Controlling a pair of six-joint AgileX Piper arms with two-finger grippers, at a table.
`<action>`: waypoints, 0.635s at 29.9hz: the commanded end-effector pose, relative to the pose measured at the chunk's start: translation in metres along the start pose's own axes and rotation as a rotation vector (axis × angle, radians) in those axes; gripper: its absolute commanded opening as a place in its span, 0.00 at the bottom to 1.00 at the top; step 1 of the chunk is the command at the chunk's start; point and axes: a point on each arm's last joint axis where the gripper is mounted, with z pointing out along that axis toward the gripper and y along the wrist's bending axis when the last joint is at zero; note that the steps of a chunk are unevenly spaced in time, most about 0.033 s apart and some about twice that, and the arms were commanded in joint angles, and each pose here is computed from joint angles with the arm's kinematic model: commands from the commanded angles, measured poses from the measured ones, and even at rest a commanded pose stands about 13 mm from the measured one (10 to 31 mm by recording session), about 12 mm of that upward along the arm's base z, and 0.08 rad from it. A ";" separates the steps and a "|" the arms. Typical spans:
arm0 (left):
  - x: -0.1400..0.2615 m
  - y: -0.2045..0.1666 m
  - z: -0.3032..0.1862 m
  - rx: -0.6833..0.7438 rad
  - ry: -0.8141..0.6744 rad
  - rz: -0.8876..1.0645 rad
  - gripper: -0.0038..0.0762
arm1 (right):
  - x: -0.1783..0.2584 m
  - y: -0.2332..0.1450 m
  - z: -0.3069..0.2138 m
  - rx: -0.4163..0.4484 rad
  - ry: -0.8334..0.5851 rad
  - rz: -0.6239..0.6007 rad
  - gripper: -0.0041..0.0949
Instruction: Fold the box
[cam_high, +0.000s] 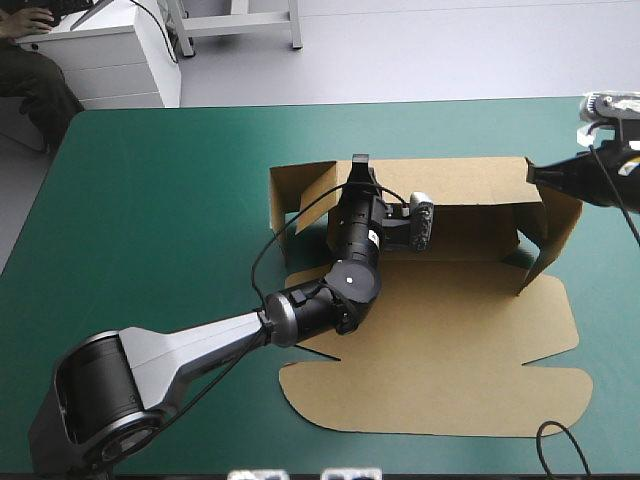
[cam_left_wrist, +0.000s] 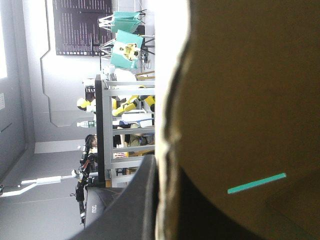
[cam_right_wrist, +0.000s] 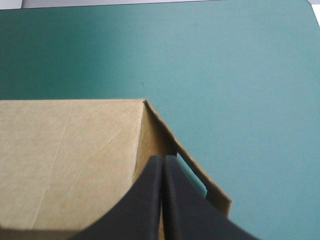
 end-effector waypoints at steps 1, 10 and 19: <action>0.014 0.037 -0.006 -0.088 -0.002 -0.061 0.04 | -0.025 -0.003 0.013 -0.003 -0.067 0.010 0.02; 0.024 0.037 0.011 -0.058 -0.058 -0.050 0.04 | -0.053 -0.012 0.069 -0.018 -0.030 0.028 0.02; 0.018 0.011 0.028 -0.054 -0.021 0.051 0.04 | -0.059 -0.018 0.109 -0.032 0.105 0.027 0.02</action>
